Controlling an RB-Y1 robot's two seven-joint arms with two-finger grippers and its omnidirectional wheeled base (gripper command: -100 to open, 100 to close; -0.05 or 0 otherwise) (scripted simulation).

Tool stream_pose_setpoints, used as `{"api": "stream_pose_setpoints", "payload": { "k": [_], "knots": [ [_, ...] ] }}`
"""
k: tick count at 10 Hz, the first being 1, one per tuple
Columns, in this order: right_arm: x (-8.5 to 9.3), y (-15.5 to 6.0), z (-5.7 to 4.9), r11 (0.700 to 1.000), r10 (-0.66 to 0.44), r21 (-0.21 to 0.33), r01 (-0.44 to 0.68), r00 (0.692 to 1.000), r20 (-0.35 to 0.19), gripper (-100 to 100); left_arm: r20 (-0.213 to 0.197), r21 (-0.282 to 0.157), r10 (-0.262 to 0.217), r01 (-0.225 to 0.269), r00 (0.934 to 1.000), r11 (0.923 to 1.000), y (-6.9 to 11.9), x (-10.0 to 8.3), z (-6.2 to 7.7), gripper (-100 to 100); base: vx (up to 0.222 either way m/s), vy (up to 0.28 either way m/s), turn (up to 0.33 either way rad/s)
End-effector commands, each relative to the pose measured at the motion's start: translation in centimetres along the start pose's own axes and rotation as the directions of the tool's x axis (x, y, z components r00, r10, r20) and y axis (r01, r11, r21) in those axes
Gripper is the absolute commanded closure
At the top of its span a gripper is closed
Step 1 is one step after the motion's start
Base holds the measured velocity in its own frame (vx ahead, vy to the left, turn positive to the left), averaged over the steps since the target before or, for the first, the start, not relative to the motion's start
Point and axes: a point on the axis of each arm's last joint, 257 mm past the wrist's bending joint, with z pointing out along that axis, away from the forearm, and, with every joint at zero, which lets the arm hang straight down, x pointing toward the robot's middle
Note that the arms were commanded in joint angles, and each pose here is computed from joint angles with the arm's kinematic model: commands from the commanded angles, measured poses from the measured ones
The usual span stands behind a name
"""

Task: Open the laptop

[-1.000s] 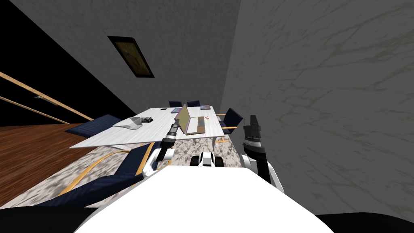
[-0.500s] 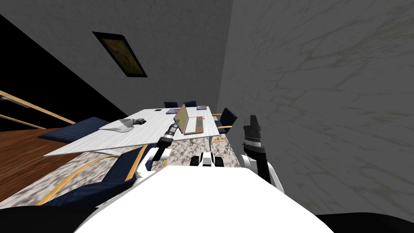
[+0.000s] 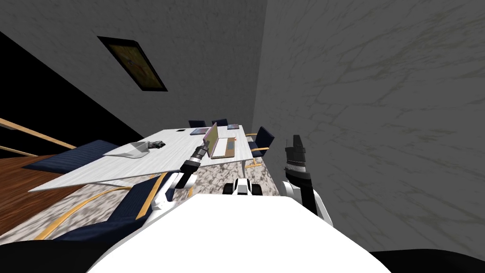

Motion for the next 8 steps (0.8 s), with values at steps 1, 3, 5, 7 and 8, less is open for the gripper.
{"api": "stream_pose_setpoints", "payload": {
  "k": [1,3,5,7,8],
  "knots": [
    [0.0,0.0,0.0,1.0,0.0,0.0,0.0,1.0,0.0,0,-0.058,-0.005,0.098,-0.098,0.9935,0.9952,1.0,1.8,-0.8,100,0.024,-0.076,-0.038],
    [0.0,0.0,0.0,1.0,0.0,0.0,0.0,1.0,0.0,0,-0.113,0.004,0.207,-0.208,0.9719,0.9782,1.9,3.0,-1.7,100,0.02,-0.09,-0.05],
    [0.0,0.0,0.0,1.0,0.0,0.0,0.0,1.0,0.0,0,-0.149,0.015,0.278,-0.278,0.9491,0.9603,2.5,3.9,-2.3,100,0.034,-0.086,-0.015],
    [0.0,0.0,0.0,1.0,0.0,0.0,0.0,1.0,0.0,0,-0.155,0.023,0.344,-0.345,0.926,0.9384,2.7,4.3,-2.2,100,0.008,-0.04,-0.002],
    [0.0,0.0,0.0,1.0,0.0,0.0,0.0,1.0,0.0,0,-0.175,0.027,0.377,-0.378,0.9098,0.9255,3.1,5.0,-2.5,100,0.015,-0.057,-0.045]
  ]
}}
